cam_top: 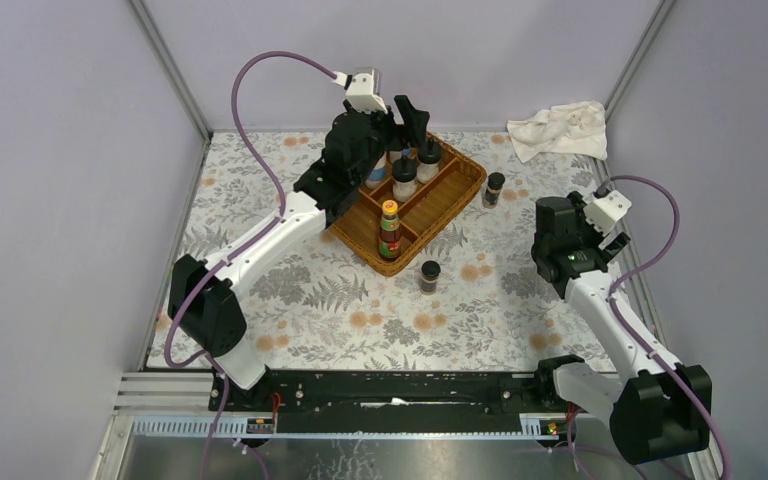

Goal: Organize the condiment bottles
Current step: Pick up the bottle from the center of the board.

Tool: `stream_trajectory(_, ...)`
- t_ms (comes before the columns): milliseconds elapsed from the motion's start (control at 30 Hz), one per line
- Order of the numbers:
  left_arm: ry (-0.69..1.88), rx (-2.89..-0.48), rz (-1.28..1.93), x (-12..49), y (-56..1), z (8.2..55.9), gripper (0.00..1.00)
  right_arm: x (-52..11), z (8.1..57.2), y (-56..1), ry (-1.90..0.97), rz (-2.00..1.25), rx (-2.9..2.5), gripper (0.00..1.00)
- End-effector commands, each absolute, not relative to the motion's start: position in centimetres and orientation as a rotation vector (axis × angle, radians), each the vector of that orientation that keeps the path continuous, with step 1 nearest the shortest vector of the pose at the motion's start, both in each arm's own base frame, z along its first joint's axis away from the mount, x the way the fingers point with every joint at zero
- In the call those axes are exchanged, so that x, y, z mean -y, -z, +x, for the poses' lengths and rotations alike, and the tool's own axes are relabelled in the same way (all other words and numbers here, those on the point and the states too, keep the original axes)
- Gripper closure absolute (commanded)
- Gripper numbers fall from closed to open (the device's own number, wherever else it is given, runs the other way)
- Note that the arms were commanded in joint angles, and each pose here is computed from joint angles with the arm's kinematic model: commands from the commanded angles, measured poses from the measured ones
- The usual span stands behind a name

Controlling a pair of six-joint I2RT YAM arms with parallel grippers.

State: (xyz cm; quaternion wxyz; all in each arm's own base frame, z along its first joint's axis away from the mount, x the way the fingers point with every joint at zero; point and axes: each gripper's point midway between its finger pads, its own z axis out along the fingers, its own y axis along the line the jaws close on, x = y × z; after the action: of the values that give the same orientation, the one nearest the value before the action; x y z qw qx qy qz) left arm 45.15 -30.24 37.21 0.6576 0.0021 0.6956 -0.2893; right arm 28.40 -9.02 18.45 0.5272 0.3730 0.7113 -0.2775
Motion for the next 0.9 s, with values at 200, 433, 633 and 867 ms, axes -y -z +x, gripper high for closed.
stream_trajectory(200,0.644,-1.511,0.004,30.0,-38.8,45.1,0.16,10.0,29.7,-17.8,0.644,0.925,-1.692,0.06)
stream_trajectory(433,0.644,-1.512,0.004,30.1,-38.7,45.1,0.16,10.3,30.6,-17.6,0.628,0.936,-1.694,0.07)
stream_trajectory(633,0.636,-1.512,0.003,30.0,-38.7,45.1,0.16,10.5,31.4,-17.4,0.625,0.935,-1.705,0.09)
stream_trajectory(867,0.635,-1.508,0.004,30.0,-38.6,45.1,0.16,10.7,32.2,-17.1,0.632,0.927,-1.711,0.12)
